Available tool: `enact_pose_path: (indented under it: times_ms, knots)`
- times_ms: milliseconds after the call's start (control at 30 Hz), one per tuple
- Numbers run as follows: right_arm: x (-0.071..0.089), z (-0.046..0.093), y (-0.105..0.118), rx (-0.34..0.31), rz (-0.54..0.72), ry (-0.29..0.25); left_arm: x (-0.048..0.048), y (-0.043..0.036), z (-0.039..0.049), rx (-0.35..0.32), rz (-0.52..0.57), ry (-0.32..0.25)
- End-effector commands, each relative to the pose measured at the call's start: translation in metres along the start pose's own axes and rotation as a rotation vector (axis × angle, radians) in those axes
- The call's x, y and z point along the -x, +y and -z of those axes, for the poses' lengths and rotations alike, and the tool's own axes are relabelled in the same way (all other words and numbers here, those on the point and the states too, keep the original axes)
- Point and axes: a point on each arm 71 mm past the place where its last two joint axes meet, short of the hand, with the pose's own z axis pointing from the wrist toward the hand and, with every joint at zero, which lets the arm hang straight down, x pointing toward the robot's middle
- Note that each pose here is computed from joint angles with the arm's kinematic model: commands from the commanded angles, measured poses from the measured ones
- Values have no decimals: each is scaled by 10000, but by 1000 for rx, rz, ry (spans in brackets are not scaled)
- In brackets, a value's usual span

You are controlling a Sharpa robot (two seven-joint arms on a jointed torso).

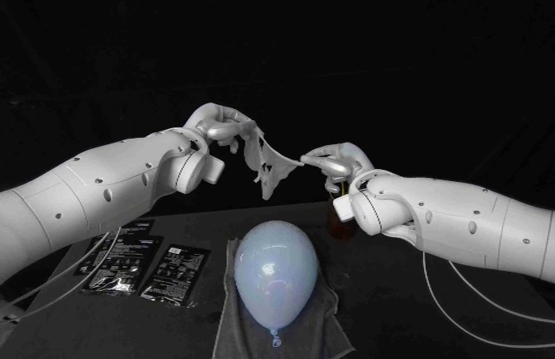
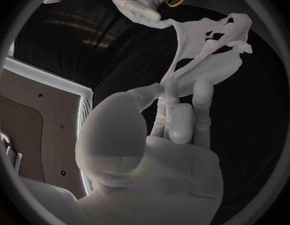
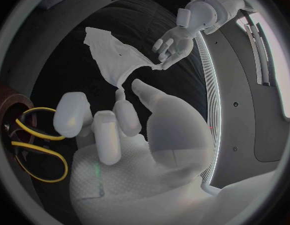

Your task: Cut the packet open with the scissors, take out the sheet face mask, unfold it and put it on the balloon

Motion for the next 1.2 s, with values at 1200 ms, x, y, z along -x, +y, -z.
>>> enact_pose_path:
  times_ms: [1200]
  knots:
    - [-349,-65,440,445,382,-66,-137,70,-19,97,-50,57]
